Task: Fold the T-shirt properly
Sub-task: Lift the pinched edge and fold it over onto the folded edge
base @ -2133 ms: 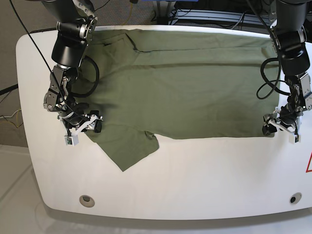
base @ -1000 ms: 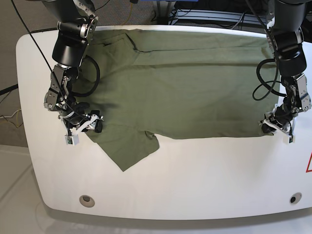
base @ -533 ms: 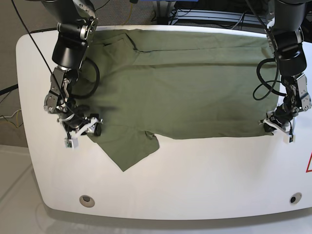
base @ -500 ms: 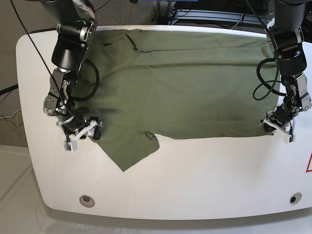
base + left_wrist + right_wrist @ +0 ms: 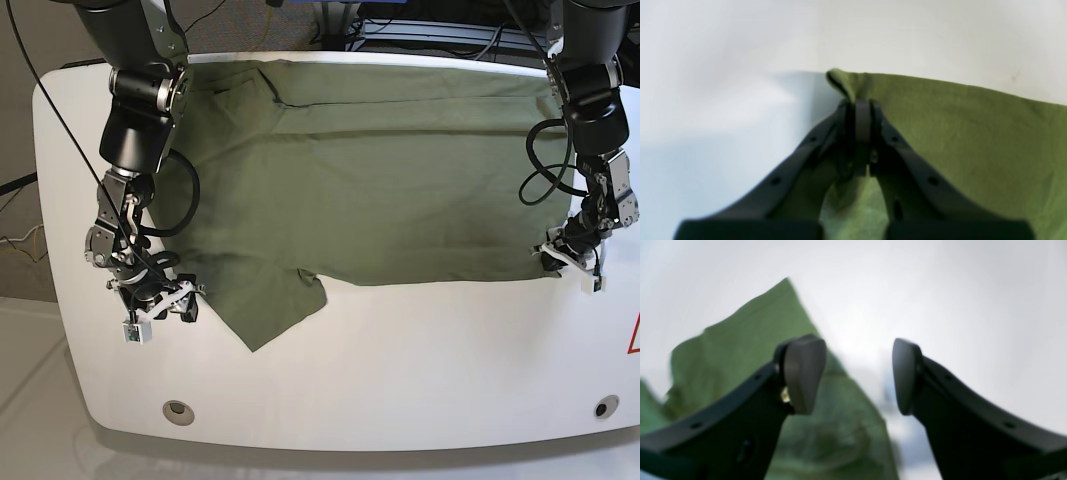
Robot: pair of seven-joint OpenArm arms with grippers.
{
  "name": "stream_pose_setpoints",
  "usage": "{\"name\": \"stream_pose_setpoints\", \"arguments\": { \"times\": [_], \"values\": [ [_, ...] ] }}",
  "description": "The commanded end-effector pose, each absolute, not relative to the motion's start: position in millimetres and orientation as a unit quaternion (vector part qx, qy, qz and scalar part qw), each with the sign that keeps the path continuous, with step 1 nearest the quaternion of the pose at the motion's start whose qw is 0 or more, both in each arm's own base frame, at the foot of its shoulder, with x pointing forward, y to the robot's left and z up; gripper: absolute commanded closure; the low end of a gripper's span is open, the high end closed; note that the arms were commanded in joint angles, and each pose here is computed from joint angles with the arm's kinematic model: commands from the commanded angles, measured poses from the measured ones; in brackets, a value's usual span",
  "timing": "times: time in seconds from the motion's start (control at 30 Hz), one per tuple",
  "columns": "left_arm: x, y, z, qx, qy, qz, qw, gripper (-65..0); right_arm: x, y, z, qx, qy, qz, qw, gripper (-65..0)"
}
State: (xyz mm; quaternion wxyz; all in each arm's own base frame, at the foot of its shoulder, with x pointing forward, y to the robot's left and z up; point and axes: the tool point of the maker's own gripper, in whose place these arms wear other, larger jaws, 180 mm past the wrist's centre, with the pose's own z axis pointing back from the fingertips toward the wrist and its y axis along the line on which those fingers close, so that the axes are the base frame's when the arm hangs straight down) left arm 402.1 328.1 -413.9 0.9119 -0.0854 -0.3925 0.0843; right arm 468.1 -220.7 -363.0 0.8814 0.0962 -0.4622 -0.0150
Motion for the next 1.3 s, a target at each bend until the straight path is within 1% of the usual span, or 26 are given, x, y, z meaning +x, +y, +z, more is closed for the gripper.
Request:
{"name": "stream_pose_setpoints", "arguments": {
  "times": [0.0, 0.73, 0.93, 1.0, 1.2, 1.27],
  "values": [
    [416, 337, -392, -0.079, -0.420, 0.075, 0.901, 0.0, 487, -223, -344, 0.100, -0.494, -0.028, 0.863, -34.2],
    [412, 337, -397, -0.076, -0.414, 0.076, 0.904, 0.0, 480, -212, -377, 0.115, -0.465, -0.043, 0.877, -34.4],
    [411, 336, -398, -0.076, -0.413, 0.075, 0.904, 0.0, 476, -208, -383, 0.121, -0.458, -0.036, 0.880, -34.2],
    [410, 336, -399, -0.076, -0.410, 0.075, 0.906, 0.0, 472, -201, -393, 0.122, -0.443, -0.023, 0.888, -34.4],
    [410, 337, -400, -0.075, -0.409, 0.076, 0.906, 0.0, 466, -188, -404, 0.131, -0.427, -0.003, 0.895, -33.7],
    [410, 338, -399, -0.072, -0.411, 0.075, 0.906, 0.0, 457, -171, -416, 0.132, -0.403, 0.033, 0.905, -23.6]
  ]
}}
